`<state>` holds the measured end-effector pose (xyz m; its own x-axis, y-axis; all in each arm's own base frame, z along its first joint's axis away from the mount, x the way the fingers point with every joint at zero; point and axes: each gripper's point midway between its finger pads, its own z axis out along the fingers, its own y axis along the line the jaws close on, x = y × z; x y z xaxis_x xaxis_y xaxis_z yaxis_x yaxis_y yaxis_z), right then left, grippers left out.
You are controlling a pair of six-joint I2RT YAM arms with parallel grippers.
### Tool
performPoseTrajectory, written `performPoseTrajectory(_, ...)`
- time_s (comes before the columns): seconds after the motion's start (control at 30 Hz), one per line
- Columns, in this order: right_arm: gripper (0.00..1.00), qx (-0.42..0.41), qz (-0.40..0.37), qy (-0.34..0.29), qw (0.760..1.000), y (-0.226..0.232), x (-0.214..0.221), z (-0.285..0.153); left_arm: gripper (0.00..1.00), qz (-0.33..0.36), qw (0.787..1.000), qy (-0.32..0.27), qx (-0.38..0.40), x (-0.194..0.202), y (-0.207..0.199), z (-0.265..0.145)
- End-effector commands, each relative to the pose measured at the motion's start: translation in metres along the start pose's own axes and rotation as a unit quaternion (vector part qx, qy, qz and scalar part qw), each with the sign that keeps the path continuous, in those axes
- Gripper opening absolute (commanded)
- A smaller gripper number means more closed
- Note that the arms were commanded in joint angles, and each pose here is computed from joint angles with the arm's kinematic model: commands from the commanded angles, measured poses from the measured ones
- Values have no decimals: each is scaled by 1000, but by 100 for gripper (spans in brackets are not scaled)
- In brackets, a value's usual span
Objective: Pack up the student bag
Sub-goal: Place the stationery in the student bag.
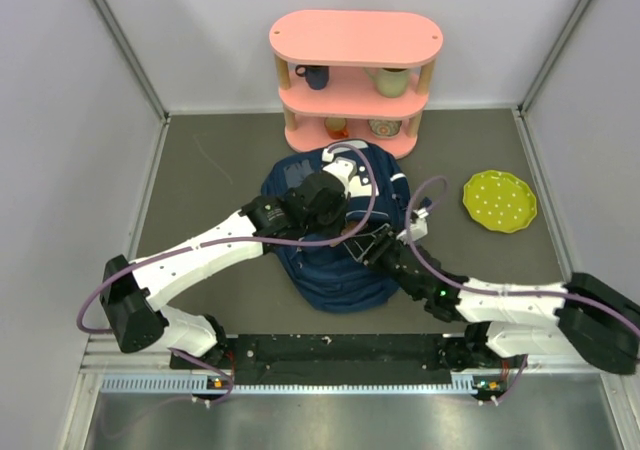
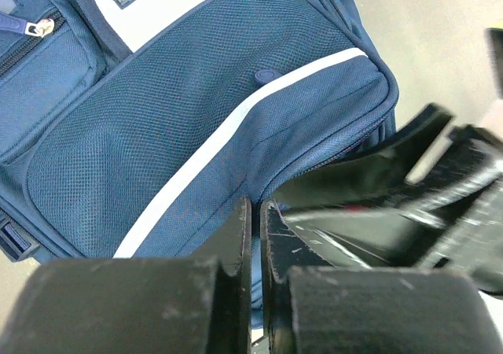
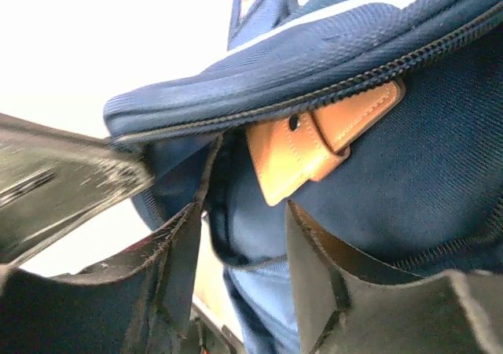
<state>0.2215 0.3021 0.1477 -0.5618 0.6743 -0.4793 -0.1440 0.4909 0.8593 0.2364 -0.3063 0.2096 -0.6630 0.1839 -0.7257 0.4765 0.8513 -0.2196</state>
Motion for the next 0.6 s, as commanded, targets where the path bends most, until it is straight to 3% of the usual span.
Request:
performPoseTrajectory(0.0, 49, -29, -51, 19, 998, 5, -8, -28, 0, -32, 998, -49, 12, -23, -3, -9)
performPoseTrajectory(0.17, 51, -39, -87, 56, 994, -1, -11, -69, 0, -34, 998, -49, 10, -22, -1, -8)
performPoseTrajectory(0.23, 51, -31, -90, 50, 994, -6, -19, -80, 0, -36, 998, -46, 14, -21, -2, -7)
performPoseTrajectory(0.27, 51, -36, -74, 15, 996, 0, -38, -89, 0, -36, 998, -41, 14, -17, -1, -4)
performPoseTrajectory(0.33, 51, 12, -82, 1, 997, -23, -48, -100, 4, -35, 999, -30, 29, -10, -6, -2)
performPoseTrajectory(0.37, 52, 9, -69, -44, 997, -20, -69, -109, 21, -34, 998, -29, 36, -10, -8, -3)
performPoseTrajectory(0.5, 65, 51, -74, -114, 989, -40, -103, -127, 68, -28, 996, -22, 76, -10, -20, -19)
performPoseTrajectory(0.57, 70, 70, -81, -131, 986, -47, -111, -129, 77, -31, 996, -46, 76, -15, -16, -31)
